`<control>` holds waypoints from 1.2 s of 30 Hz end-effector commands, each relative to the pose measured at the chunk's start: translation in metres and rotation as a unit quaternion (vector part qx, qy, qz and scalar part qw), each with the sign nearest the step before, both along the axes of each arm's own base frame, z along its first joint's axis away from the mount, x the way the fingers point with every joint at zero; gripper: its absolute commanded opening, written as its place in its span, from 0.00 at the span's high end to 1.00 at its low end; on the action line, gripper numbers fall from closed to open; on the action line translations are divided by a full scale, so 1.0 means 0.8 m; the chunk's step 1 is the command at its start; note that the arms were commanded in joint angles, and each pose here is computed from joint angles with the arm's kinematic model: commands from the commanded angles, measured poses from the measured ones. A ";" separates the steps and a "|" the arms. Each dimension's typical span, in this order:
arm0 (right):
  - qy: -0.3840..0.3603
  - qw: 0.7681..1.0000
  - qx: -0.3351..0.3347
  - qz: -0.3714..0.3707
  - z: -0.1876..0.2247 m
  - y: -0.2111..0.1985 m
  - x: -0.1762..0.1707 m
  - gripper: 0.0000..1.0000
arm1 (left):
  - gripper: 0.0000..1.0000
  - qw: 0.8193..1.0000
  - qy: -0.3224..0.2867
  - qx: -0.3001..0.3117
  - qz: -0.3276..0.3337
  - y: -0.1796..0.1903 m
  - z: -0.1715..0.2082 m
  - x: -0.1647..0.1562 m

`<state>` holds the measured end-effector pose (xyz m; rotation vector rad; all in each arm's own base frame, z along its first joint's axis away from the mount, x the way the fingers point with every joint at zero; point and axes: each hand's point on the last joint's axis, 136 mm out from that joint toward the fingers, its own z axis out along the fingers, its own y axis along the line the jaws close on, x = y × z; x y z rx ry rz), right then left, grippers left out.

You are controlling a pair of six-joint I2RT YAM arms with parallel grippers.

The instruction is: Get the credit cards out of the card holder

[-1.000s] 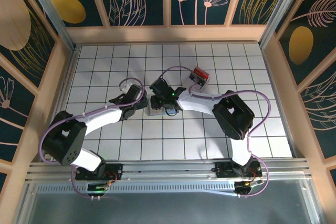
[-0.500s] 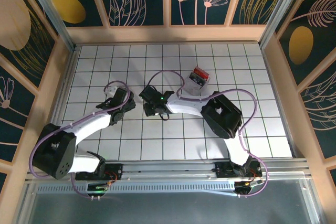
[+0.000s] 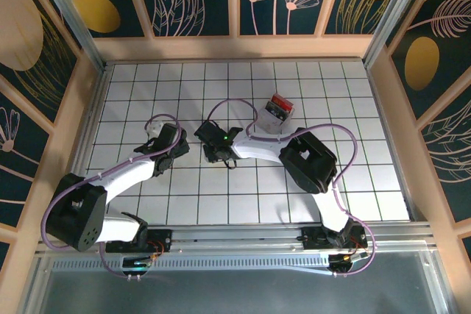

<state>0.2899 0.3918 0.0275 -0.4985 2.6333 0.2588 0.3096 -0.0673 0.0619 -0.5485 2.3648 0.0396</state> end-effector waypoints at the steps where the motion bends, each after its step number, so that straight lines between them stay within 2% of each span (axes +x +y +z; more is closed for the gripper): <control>1: 0.014 1.000 -0.007 -0.009 -0.007 -0.012 -0.004 0.72 | 0.01 1.000 0.004 -0.001 0.003 0.003 0.000 -0.003; 3: 0.010 1.000 0.001 -0.010 0.001 -0.011 -0.001 0.77 | 0.01 1.000 0.005 -0.001 0.002 0.002 0.000 -0.002; 9: 0.005 1.000 0.022 -0.010 0.019 -0.003 0.005 0.79 | 0.01 1.000 0.004 -0.002 -0.002 -0.001 0.003 0.001; 18: -0.005 0.999 0.053 -0.012 0.046 0.004 0.012 0.90 | 0.01 1.000 0.002 -0.001 -0.008 -0.003 0.008 0.005; 28: -0.004 0.996 0.085 -0.015 0.064 0.003 0.017 0.94 | 0.01 1.000 0.000 -0.008 -0.019 -0.010 0.012 0.008; 30: 0.001 0.996 0.092 -0.014 0.063 0.004 0.016 0.91 | 0.01 1.000 -0.002 -0.014 -0.026 -0.014 0.014 0.010; 33: 0.011 0.995 0.101 -0.007 0.060 0.007 0.012 0.76 | 0.01 0.999 -0.004 -0.023 -0.033 -0.019 0.015 0.012; 36: 0.016 0.994 0.110 -0.007 0.061 0.007 0.012 0.70 | 0.01 0.999 -0.007 -0.030 -0.044 -0.025 0.018 0.014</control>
